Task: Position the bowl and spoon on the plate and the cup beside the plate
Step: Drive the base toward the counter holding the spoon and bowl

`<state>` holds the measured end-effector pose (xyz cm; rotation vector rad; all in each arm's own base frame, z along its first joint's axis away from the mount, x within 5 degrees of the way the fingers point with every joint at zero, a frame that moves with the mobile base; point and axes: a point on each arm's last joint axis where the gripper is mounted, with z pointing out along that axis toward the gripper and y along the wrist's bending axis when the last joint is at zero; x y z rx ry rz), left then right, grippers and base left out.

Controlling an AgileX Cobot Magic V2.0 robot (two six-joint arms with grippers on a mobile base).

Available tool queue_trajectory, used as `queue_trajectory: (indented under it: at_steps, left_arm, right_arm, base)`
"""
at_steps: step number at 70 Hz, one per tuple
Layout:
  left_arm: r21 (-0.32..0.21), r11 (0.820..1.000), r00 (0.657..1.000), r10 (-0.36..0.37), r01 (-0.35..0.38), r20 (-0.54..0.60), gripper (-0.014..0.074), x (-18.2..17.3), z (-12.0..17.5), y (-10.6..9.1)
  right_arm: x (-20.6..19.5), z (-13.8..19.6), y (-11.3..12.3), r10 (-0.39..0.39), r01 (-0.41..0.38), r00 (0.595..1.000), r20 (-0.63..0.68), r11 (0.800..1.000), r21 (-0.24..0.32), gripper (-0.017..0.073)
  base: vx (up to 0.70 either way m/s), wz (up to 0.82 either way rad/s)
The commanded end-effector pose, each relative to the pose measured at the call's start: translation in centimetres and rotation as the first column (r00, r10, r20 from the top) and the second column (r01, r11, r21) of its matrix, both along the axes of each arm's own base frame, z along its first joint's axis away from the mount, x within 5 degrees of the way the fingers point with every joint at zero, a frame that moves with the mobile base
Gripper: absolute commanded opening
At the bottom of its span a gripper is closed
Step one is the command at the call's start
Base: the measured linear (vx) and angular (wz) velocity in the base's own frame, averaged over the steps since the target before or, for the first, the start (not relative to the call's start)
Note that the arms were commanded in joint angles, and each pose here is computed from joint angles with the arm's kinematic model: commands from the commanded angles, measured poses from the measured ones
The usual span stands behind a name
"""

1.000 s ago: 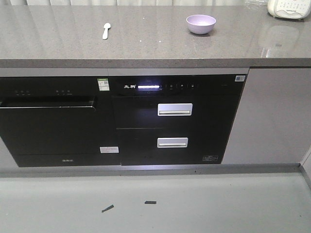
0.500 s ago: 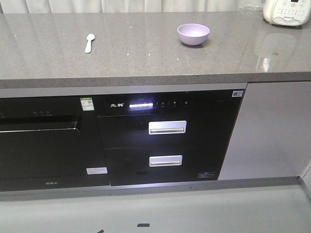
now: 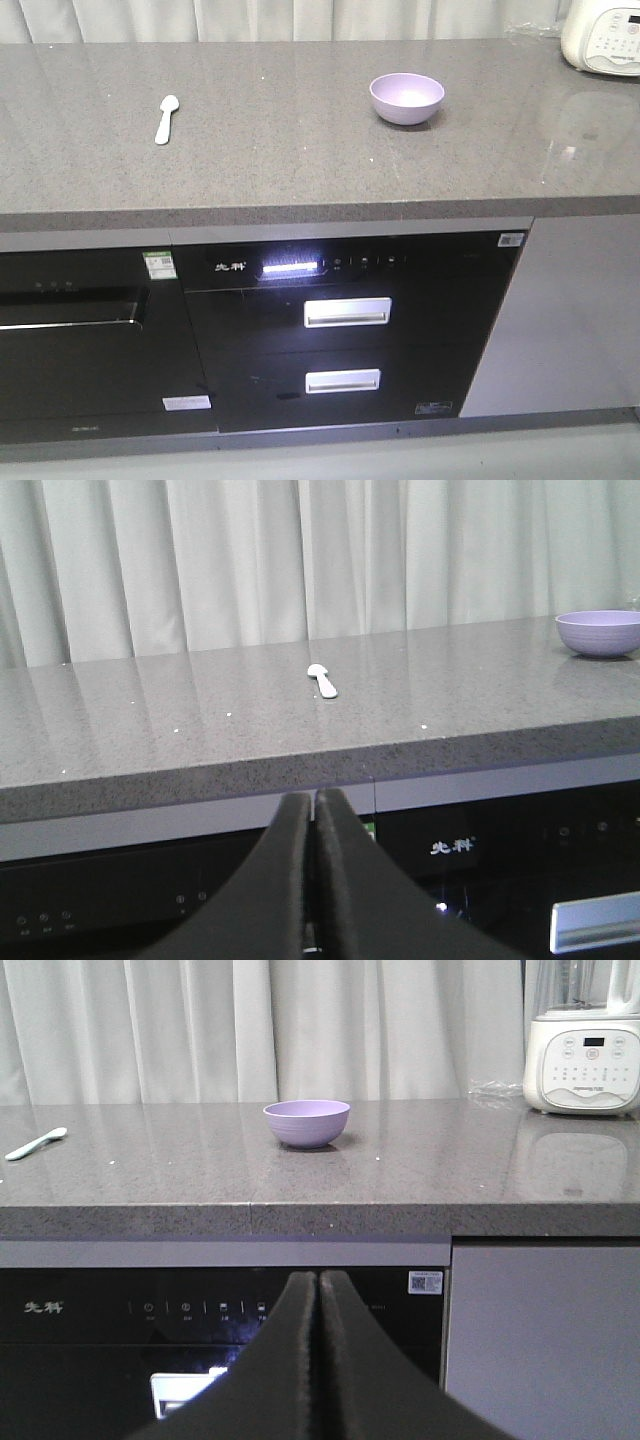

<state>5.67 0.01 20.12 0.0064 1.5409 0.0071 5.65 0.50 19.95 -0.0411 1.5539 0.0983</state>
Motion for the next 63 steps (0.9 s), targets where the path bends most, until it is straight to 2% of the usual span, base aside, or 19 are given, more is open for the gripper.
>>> queue_trajectory:
  at_steps: [1,63]
  left_arm:
    - [-0.009,1.0,0.995,-0.006,0.007,0.098,-0.0006,-0.22,1.05,-0.05]
    - [-0.009,1.0,0.995,-0.006,0.007,0.098,-0.0006,-0.22,1.05,-0.05]
  right_arm:
    - [-0.09,0.63,-0.04,-0.006,0.007,0.996,0.084,1.0,-0.006,-0.0009]
    - [-0.09,0.62,-0.04,-0.006,0.007,0.997,0.083,1.0,-0.006,-0.0009]
  base:
    - [0.25,0.03]
    - [0.23,0.03]
